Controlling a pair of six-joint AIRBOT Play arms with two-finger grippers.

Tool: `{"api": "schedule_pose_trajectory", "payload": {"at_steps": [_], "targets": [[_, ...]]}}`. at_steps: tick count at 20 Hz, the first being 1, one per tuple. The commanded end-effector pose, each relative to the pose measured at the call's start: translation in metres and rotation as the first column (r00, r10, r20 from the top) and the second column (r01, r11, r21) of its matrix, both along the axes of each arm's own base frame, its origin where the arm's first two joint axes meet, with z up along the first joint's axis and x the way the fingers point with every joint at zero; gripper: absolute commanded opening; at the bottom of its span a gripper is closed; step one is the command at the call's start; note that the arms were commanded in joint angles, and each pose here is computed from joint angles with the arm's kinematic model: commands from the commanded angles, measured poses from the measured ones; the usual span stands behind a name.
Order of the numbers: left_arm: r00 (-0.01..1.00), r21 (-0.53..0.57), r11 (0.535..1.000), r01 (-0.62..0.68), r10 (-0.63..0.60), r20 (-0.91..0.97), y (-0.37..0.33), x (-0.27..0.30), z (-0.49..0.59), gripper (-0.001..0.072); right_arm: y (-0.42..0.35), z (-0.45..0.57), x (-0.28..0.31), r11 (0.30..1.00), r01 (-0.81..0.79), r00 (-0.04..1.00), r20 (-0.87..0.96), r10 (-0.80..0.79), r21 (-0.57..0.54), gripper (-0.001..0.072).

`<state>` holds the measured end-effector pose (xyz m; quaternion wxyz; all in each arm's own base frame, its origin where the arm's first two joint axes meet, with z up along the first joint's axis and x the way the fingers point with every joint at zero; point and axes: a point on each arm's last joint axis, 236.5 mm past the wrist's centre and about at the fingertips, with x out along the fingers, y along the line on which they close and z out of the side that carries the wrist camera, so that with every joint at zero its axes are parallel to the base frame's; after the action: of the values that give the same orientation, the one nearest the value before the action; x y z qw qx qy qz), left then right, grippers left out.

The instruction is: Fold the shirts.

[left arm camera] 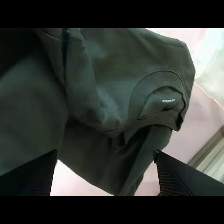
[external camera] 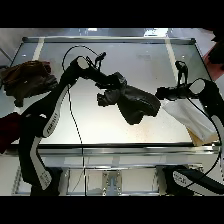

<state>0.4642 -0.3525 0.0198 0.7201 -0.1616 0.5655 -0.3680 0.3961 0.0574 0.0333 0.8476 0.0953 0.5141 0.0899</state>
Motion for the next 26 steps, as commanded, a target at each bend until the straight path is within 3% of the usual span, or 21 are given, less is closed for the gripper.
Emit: {"api": "schedule_pose_trajectory", "payload": {"at_steps": [1, 4, 9, 11, 15, 18, 19, 20, 21, 24, 26], "targets": [[0.994, -0.122, 0.993, 0.007, -0.02, -0.106, -0.043, -0.021, -0.006, 0.07, 0.0, -0.042, -0.023, 1.0, 0.004, 0.995, -0.102, -0.003, 0.002, 0.0406], [0.995, -0.127, 0.992, 0.022, -0.035, -0.095, -0.073, -0.032, -0.018, 0.0701, -0.001, -0.047, -0.026, 1.0, 0.005, 0.994, -0.112, -0.005, -0.003, 0.0406], [0.998, 0.095, 0.995, 0.013, -0.007, -0.068, -0.058, -0.035, -0.065, 0.0701, -0.007, -0.047, -0.022, 0.999, 0.0, 0.996, -0.094, -0.003, -0.032, 0.0406], [0.999, 0.125, 0.992, -0.008, 0.014, -0.052, -0.052, -0.029, -0.069, 0.0701, -0.011, -0.048, -0.022, 0.998, -0.006, 0.996, -0.094, 0.001, -0.055, 0.0406], [0.992, 0.054, 0.991, -0.126, 0.126, 0.01, -0.062, 0.002, -0.064, 0.0699, -0.013, -0.048, -0.021, 0.998, -0.006, 0.996, -0.087, 0.0, -0.065, 0.0406], [0.978, -0.059, 0.977, -0.203, 0.199, -0.064, -0.081, 0.009, -0.065, 0.0683, -0.014, -0.047, -0.017, 0.998, -0.001, 0.997, -0.072, -0.003, -0.066, 0.0406], [0.973, -0.093, 0.973, -0.211, 0.201, -0.11, -0.088, 0.006, -0.065, 0.0607, -0.014, -0.047, -0.017, 0.998, 0.0, 0.998, -0.069, -0.004, -0.066, 0.0406], [0.97, -0.131, 0.968, -0.216, 0.197, -0.142, -0.095, 0.003, -0.062, 0.0399, -0.014, -0.047, -0.016, 0.998, 0.0, 0.998, -0.067, -0.004, -0.067, 0.0406], [0.966, -0.167, 0.958, -0.232, 0.206, -0.158, -0.1, 0.005, -0.056, 0.0023, -0.015, -0.047, -0.016, 0.998, 0.0, 0.998, -0.067, -0.004, -0.07, 0.0406], [0.974, -0.342, 0.912, -0.228, 0.212, -0.084, -0.105, 0.035, 0.008, 0.0009, -0.018, -0.047, -0.017, 0.997, -0.003, 0.998, -0.069, -0.003, -0.083, 0.0406], [0.972, -0.486, 0.85, -0.204, 0.234, 0.0, -0.086, 0.063, 0.084, 0.0009, -0.022, -0.048, -0.017, 0.995, -0.007, 0.998, -0.069, 0.0, -0.103, 0.0406]]}}
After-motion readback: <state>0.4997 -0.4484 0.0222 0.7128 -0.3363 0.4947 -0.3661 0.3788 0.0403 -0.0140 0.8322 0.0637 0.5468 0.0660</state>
